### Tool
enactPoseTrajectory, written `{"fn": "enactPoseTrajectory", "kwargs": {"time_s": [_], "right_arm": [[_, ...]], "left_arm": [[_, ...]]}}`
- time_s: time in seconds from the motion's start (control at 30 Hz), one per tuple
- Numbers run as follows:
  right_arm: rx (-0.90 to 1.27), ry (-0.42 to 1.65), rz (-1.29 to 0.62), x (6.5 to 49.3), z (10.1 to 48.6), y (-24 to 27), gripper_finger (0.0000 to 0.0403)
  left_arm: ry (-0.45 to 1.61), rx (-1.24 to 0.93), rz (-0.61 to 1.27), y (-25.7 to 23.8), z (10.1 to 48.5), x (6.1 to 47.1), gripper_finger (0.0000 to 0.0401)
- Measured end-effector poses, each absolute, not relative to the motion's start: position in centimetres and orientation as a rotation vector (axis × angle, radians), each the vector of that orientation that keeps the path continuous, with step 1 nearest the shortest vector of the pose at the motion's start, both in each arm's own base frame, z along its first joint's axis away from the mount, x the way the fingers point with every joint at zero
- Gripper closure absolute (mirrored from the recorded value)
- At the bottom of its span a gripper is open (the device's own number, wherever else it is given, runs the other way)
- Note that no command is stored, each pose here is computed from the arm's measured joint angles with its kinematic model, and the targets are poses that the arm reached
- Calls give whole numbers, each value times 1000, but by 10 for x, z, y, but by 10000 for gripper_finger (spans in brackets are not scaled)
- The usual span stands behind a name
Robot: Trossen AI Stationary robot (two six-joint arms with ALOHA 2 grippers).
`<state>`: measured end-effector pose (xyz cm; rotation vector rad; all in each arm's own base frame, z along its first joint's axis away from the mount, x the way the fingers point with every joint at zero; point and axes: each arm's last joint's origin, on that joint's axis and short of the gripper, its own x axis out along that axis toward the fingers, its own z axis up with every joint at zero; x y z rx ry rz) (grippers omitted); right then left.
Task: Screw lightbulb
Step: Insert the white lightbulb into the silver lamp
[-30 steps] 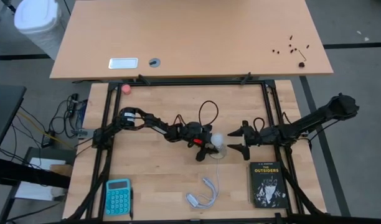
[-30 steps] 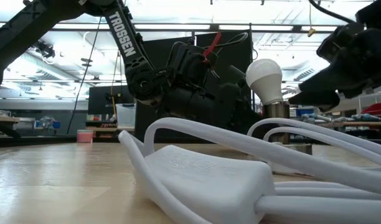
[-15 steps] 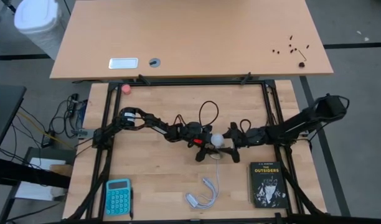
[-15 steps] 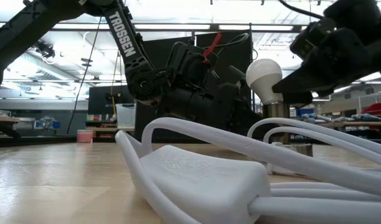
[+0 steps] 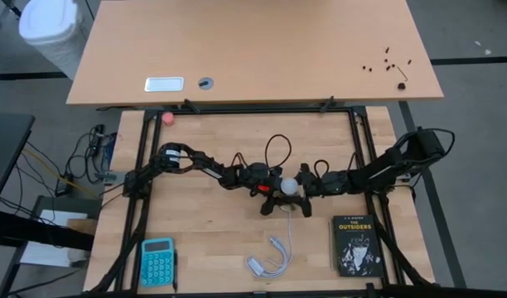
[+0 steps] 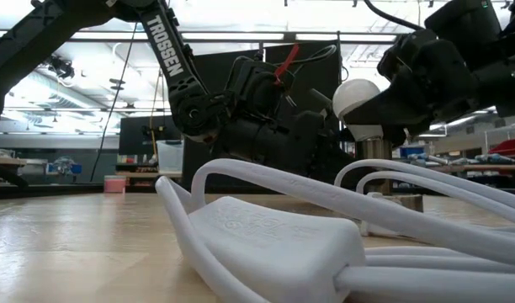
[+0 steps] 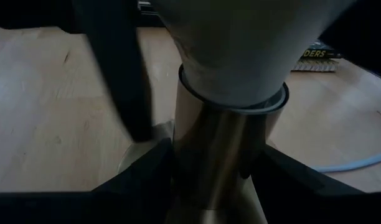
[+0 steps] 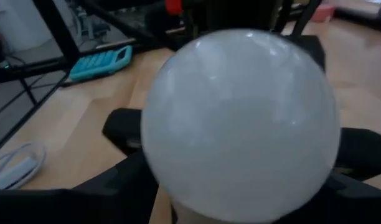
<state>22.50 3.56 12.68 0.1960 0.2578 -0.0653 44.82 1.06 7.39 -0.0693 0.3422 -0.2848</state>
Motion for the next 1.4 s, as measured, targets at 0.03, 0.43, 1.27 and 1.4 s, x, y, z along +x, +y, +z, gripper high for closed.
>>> {"fn": "enactPoseTrajectory", "kwargs": {"time_s": [0.03,0.43,1.27,1.4], "right_arm": [[193,260,-73,225,126,36,138],[174,250,-124,216,125,41,232],[82,324,-409,220,120,35,235],[97,335,-395,220,120,33,233]], "left_arm": [[346,-70,-282,11,74,448,197],[356,-88,-197,13,73,449,197],[308,-139,121,13,75,450,197],[305,-159,141,13,75,450,197]]}}
